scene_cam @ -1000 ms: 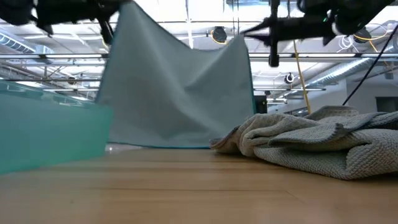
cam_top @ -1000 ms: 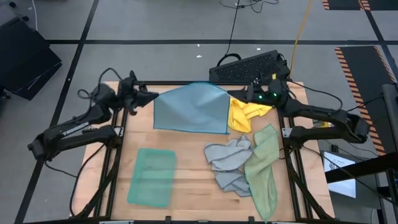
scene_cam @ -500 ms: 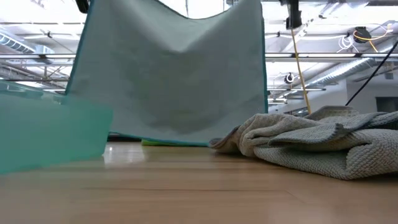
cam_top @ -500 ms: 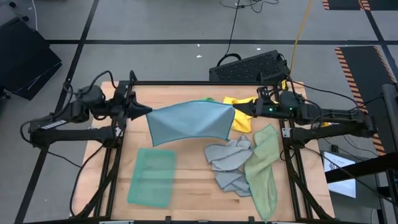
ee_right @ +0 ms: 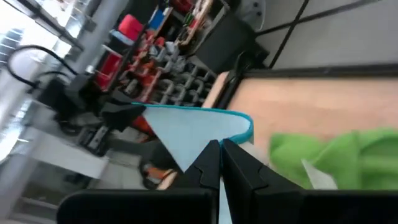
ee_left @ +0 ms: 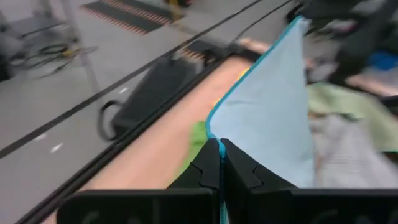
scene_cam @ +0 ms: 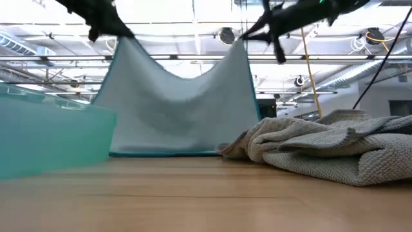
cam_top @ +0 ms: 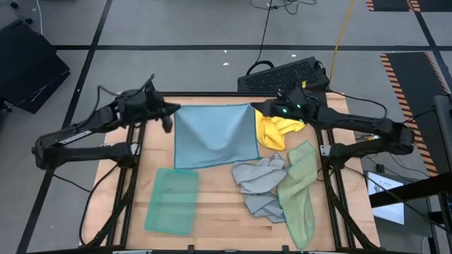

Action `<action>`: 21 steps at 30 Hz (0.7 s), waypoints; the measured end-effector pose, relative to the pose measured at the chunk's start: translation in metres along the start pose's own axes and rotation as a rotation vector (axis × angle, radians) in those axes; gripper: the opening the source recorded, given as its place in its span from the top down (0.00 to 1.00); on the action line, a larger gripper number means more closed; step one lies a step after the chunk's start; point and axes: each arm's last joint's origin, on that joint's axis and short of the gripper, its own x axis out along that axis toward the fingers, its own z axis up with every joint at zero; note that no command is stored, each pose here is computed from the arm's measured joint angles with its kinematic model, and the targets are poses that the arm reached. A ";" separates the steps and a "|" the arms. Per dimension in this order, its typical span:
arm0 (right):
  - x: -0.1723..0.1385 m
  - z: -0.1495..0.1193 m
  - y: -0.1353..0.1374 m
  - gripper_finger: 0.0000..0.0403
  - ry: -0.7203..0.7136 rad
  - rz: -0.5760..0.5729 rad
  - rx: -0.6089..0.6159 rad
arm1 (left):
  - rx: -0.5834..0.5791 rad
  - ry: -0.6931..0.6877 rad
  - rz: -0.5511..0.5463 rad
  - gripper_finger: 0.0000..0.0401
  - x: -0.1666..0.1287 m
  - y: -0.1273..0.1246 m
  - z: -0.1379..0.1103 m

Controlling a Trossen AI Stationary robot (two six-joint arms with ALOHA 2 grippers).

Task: Fold microfiber towels
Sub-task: Fold the blue microfiber cloth

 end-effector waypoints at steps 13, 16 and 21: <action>0.041 0.048 -0.069 1.00 -0.033 0.058 -0.081 | -0.034 0.068 0.051 0.99 0.051 0.064 0.001; 0.043 0.050 -0.078 1.00 -0.005 0.053 -0.075 | -0.055 0.076 0.070 0.99 0.053 0.074 -0.001; 0.047 0.047 -0.084 1.00 0.040 0.062 -0.129 | -0.058 0.118 0.035 0.99 0.057 0.085 -0.006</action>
